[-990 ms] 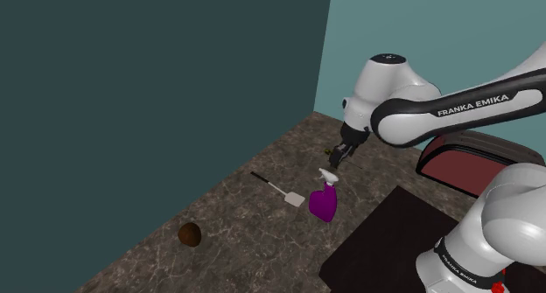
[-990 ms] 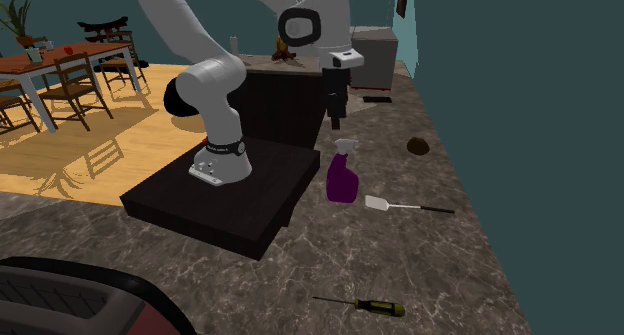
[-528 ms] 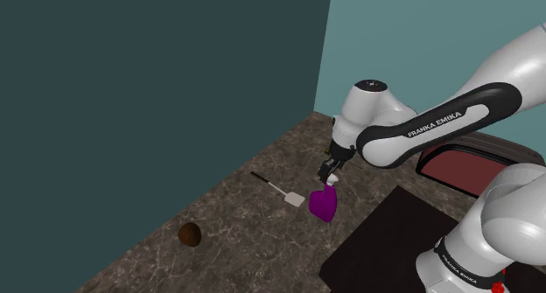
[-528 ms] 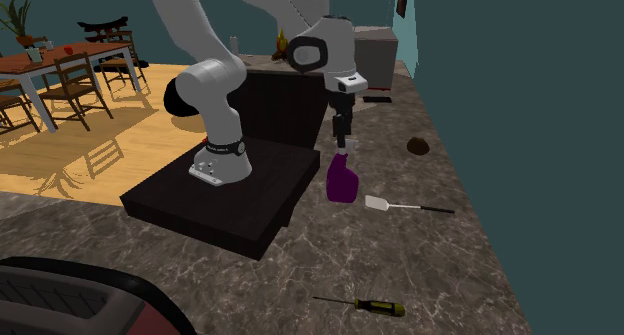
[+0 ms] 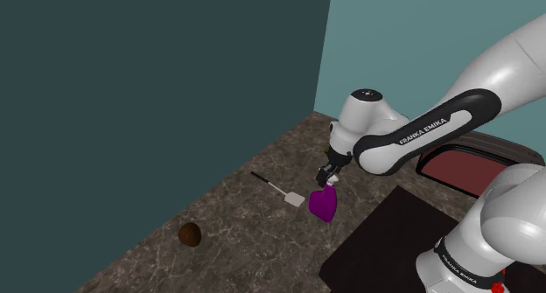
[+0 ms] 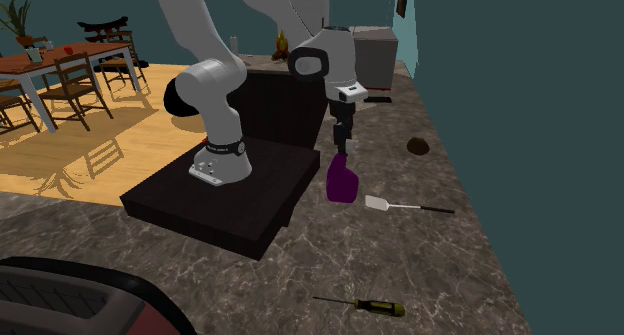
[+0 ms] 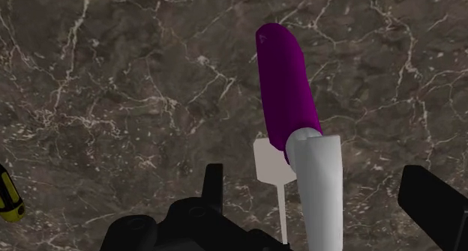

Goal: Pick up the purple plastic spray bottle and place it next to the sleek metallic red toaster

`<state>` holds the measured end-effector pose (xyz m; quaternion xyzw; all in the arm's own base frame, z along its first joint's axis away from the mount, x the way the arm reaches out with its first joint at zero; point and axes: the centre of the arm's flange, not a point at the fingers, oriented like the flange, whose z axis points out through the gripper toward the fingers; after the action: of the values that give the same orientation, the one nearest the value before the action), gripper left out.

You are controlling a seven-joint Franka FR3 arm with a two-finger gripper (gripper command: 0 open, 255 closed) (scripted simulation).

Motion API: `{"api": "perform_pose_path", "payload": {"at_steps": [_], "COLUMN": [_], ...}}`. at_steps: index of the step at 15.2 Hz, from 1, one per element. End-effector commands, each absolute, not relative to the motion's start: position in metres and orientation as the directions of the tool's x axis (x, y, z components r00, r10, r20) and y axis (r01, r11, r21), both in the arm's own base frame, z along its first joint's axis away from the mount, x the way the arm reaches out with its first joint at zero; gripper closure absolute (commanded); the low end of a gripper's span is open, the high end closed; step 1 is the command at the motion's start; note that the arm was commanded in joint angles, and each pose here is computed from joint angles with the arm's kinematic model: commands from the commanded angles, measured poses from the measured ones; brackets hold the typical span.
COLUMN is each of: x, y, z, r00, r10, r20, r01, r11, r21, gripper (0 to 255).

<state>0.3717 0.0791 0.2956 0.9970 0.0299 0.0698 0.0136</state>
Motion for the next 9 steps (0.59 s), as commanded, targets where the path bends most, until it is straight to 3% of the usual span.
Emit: {"api": "perform_pose_path", "payload": {"at_steps": [1, 4, 5, 9], "x": [0.3718, 0.3718, 0.3718, 0.3718], "y": [0.0791, 0.0791, 0.0791, 0.0791], "z": [0.2954, 0.2954, 0.2954, 0.2954], "r00": [0.988, 0.988, 0.988, 0.988], "r10": [0.062, 0.062, 0.062, 0.062], "r20": [0.139, 0.138, 0.138, 0.138], "r01": [0.058, 0.058, 0.058, 0.058], "r11": [-0.998, -0.998, -0.998, -0.998], "r21": [0.031, 0.031, 0.031, 0.031], "gripper": [0, 0, 255, 255]}}
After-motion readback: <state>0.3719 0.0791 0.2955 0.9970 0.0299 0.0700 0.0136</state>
